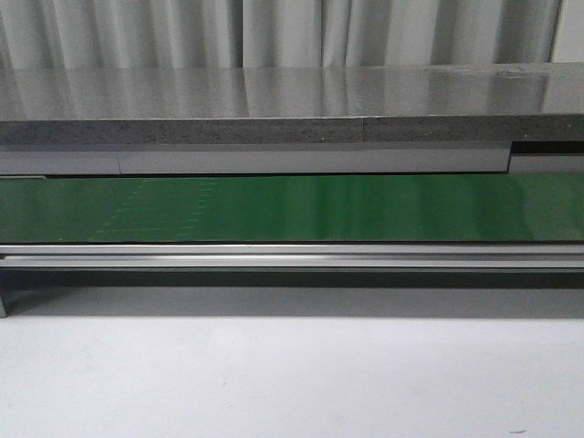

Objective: Move button from left to right

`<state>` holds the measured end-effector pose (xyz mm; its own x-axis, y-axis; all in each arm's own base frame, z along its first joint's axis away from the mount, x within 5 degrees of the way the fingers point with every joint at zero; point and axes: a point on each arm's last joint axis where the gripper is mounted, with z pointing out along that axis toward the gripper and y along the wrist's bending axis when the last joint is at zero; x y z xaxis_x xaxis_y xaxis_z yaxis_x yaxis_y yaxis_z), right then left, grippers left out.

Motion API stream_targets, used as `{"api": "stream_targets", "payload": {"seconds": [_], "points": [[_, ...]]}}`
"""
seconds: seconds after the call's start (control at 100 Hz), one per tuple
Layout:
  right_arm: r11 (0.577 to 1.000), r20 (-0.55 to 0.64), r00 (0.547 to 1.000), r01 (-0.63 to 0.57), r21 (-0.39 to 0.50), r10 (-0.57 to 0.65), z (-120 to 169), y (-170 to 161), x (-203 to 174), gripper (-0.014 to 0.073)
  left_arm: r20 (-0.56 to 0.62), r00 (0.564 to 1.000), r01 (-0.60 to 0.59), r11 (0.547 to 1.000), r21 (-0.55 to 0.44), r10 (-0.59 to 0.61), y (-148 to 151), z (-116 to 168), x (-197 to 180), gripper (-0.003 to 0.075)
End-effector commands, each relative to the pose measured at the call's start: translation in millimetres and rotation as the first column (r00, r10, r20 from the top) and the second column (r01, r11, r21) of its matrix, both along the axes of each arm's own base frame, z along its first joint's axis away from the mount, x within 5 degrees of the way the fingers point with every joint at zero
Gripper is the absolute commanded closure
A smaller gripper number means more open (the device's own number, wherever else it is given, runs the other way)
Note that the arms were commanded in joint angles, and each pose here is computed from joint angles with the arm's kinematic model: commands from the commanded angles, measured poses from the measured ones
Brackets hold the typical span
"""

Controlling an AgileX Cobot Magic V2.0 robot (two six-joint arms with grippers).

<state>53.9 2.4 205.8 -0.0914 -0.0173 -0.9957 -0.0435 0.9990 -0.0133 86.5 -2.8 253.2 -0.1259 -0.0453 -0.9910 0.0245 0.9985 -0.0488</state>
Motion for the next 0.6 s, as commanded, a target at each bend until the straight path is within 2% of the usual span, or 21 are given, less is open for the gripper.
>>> {"api": "stream_targets", "payload": {"seconds": [0.0, 0.27, 0.59], "points": [[1.000, 0.118, 0.993, 0.005, 0.001, -0.005, 8.9, -0.4, -1.5, 0.0663, 0.080, 0.997, -0.018, 1.000, -0.011, 0.019, 1.7, 14.2, 1.2, 0.0715], [1.000, 0.129, 0.992, 0.005, -0.003, -0.005, -5.5, -0.3, 1.7, 0.0663, 0.080, 0.997, -0.018, 1.000, -0.011, 0.019, 1.7, 14.2, 1.2, 0.0715], [1.000, 0.127, 0.992, 0.005, -0.004, -0.005, -5.6, -0.3, 1.8, 0.0663, 0.080, 0.997, -0.018, 1.000, -0.011, 0.019, 1.7, 14.2, 1.2, 0.0715]]}}
